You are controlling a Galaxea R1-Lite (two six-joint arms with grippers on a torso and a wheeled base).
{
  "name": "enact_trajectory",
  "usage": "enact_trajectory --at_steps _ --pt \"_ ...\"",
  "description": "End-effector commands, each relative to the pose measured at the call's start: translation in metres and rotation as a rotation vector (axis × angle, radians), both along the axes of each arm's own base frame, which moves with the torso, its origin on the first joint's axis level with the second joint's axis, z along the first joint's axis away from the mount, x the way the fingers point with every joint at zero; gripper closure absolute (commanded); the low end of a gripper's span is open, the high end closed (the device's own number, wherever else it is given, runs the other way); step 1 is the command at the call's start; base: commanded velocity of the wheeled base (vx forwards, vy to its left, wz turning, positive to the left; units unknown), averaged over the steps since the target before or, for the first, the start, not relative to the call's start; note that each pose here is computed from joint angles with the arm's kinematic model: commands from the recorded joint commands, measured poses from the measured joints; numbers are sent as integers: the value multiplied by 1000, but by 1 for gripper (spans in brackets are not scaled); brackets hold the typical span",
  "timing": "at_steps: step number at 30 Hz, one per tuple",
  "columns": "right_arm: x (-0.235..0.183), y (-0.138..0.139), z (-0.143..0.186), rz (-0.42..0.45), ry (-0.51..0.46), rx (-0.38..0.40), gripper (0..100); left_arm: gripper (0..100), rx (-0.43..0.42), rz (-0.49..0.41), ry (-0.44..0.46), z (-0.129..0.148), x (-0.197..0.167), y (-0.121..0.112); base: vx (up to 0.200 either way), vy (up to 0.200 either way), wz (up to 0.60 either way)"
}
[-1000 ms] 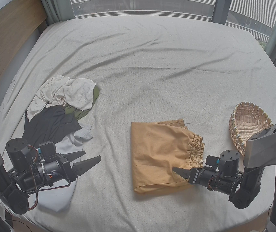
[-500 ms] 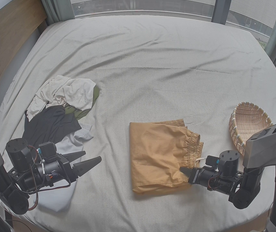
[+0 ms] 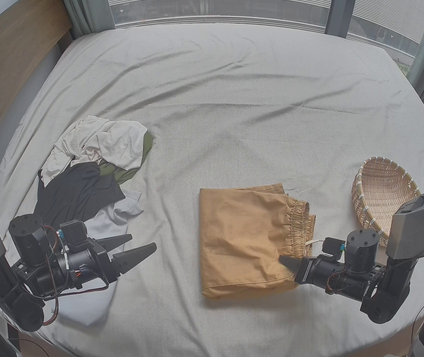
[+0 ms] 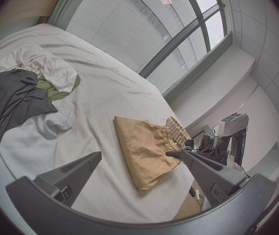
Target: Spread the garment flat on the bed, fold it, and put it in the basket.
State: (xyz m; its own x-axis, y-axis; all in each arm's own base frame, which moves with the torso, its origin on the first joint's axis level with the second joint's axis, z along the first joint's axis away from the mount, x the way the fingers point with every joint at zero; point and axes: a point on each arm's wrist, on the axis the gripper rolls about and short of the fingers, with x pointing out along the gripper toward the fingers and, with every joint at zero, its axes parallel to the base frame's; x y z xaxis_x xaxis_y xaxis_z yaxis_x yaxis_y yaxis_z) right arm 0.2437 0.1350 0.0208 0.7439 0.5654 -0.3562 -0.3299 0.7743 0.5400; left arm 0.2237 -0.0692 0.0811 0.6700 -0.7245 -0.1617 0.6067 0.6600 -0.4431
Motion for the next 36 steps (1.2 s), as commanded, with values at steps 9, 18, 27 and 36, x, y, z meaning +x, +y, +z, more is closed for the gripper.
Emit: enact_trajectory --at_steps 9,18,27,36 --pt "-18 2 54 106 -136 128 100 0 9 2 8 -3 1 0 0 0 0" --pt "-39 -11 90 328 -219 234 100 0 -1 -3 -24 4 -1 0 0 0 0" --pt "-54 -29 114 400 -308 270 100 0 3 -3 -13 1 0 0 0 0 0" --pt "-56 -29 108 408 -283 260 100 0 5 -17 -10 0 0 -3 0 0 0"
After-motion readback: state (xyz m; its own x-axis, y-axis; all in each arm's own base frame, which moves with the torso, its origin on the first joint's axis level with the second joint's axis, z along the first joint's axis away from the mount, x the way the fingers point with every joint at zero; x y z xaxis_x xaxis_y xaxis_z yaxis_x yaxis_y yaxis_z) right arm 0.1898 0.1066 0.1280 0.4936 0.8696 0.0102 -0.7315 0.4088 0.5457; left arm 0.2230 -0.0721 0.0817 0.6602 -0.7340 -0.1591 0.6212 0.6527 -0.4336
